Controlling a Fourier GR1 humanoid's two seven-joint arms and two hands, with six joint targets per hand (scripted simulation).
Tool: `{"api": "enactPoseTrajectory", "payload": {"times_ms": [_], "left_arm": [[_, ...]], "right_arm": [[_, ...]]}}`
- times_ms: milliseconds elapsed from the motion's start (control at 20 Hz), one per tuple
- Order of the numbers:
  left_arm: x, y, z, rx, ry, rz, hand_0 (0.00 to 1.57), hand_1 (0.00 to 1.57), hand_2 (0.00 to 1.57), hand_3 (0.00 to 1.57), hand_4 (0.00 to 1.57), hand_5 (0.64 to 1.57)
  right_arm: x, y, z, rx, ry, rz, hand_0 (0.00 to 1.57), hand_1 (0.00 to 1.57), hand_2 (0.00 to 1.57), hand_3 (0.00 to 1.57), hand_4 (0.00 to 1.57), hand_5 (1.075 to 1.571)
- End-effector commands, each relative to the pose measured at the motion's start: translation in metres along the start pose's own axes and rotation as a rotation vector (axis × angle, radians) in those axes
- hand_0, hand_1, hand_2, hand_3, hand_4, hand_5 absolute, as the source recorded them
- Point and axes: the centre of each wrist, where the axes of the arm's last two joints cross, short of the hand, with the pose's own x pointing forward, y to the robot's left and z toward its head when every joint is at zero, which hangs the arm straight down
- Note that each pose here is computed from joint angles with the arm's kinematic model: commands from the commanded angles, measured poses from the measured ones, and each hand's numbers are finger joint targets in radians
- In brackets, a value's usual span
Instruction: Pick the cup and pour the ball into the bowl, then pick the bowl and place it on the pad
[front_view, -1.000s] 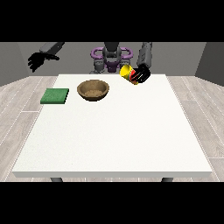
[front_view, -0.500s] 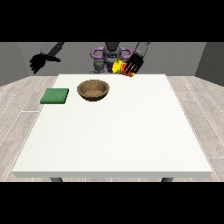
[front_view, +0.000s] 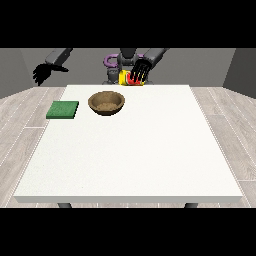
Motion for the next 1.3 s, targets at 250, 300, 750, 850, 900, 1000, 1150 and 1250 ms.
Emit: {"api": "enactPoseTrajectory", "payload": {"times_ms": [250,300,750,850,900,1000,1150,1250], "left_arm": [[0.045,0.006,-0.009,0.014,-0.094,-0.226,0.52,0.52,1.57,1.57,0.84,1.571],[0.059,0.009,-0.004,0.0,-0.139,-0.26,0.55,0.55,1.57,1.57,0.88,1.571],[0.06,-0.012,0.018,-0.082,-0.243,-0.442,0.0,0.0,1.57,1.57,0.91,1.547],[0.076,-0.003,0.007,-0.052,-0.282,-0.519,0.05,0.05,1.57,1.57,1.09,1.495],[0.07,-0.005,0.01,-0.097,-0.315,-0.536,0.0,0.0,1.57,1.57,1.16,1.452],[0.078,0.003,-0.004,-0.089,-0.316,-0.604,0.0,0.0,1.57,1.57,1.24,1.4],[0.092,0.001,0.006,-0.115,-0.362,-0.713,0.61,0.61,1.57,1.57,1.23,1.387],[0.097,0.014,-0.011,-0.133,-0.412,-0.762,0.77,0.77,1.57,1.57,1.2,1.416]], "right_arm": [[0.033,0.043,-0.063,0.036,0.0,0.042,0.0,0.0,0.0,0.14,0.0,1.53],[0.022,0.021,-0.044,0.021,0.003,0.038,0.0,0.0,0.0,0.22,0.0,1.533],[0.023,0.063,-0.067,0.067,-0.011,-0.004,0.0,0.0,0.0,0.25,0.0,1.525],[0.021,0.073,-0.07,0.107,-0.057,-0.013,0.0,0.0,0.0,0.28,0.0,1.523],[0.03,0.05,-0.067,0.081,-0.026,0.015,0.0,0.0,0.0,0.22,0.0,1.522],[0.034,0.072,-0.081,0.114,-0.037,-0.018,0.0,0.0,0.0,0.19,0.0,1.521],[0.04,0.045,-0.075,0.086,-0.023,-0.002,0.0,0.0,0.0,0.07,0.0,1.519],[0.016,0.066,-0.066,0.078,0.03,0.0,0.0,0.0,0.0,0.24,0.0,1.521]]}}
